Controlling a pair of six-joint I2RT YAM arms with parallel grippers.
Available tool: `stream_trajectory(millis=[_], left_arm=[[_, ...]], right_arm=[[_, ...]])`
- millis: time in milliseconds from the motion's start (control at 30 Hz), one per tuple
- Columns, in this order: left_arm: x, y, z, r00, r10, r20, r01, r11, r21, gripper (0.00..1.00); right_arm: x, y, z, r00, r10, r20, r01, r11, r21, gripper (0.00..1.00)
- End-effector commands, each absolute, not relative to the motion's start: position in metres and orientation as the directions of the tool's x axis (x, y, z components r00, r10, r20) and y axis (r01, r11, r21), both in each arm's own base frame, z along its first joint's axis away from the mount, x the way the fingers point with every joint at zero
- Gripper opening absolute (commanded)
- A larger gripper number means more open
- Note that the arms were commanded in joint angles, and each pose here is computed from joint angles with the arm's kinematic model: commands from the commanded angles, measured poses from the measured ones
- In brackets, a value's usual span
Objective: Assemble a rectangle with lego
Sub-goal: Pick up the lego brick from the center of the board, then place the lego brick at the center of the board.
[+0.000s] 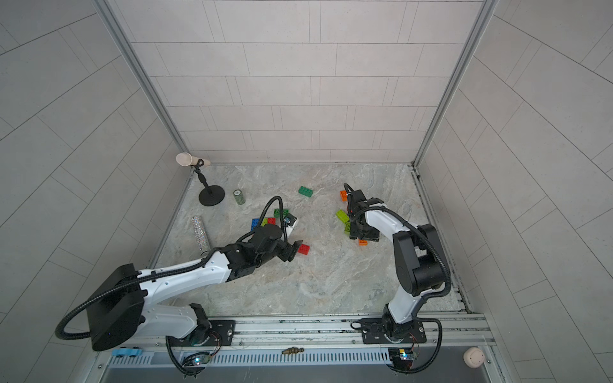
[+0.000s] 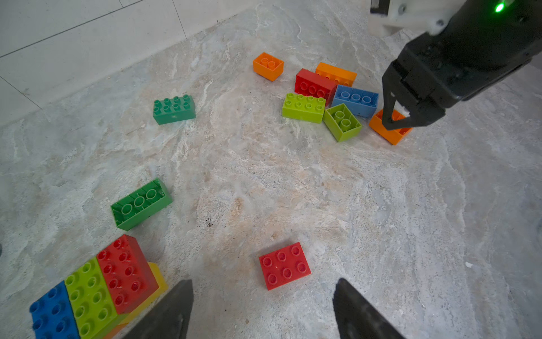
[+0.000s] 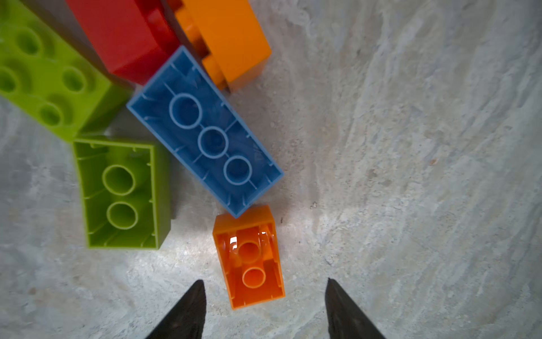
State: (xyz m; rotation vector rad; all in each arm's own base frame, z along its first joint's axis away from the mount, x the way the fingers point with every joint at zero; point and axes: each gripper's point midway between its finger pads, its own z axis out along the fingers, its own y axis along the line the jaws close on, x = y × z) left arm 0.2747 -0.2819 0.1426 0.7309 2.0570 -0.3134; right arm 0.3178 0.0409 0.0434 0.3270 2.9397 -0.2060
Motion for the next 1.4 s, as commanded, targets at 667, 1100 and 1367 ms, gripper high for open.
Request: stream_trajectory(millis=[667, 1100, 1367], left_arm=[[0.293, -0.265, 0.212, -0.281, 0.048, -0.959, 0.667, 0.727, -0.159, 0.88], [0.284, -0.344, 0.202, 0.038, 0.059, -0.998, 0.841, 0.537, 0.064, 0.92], [0.285, -0.341, 0.202, 0.063, 0.06, -0.996, 0.846, 0.526, 0.086, 0.92]], right_arm=[[0.307, 0.148, 0.112, -0.965, 0.039, -0.261, -0.03, 0.967, 0.254, 0.27], [0.288, 0.245, 0.195, -0.964, -0.038, -0.263, -0.19, 0.792, 0.58, 0.27], [0.262, 0.251, 0.199, -0.969, -0.139, -0.206, -0.24, 0.736, 0.632, 0.27]])
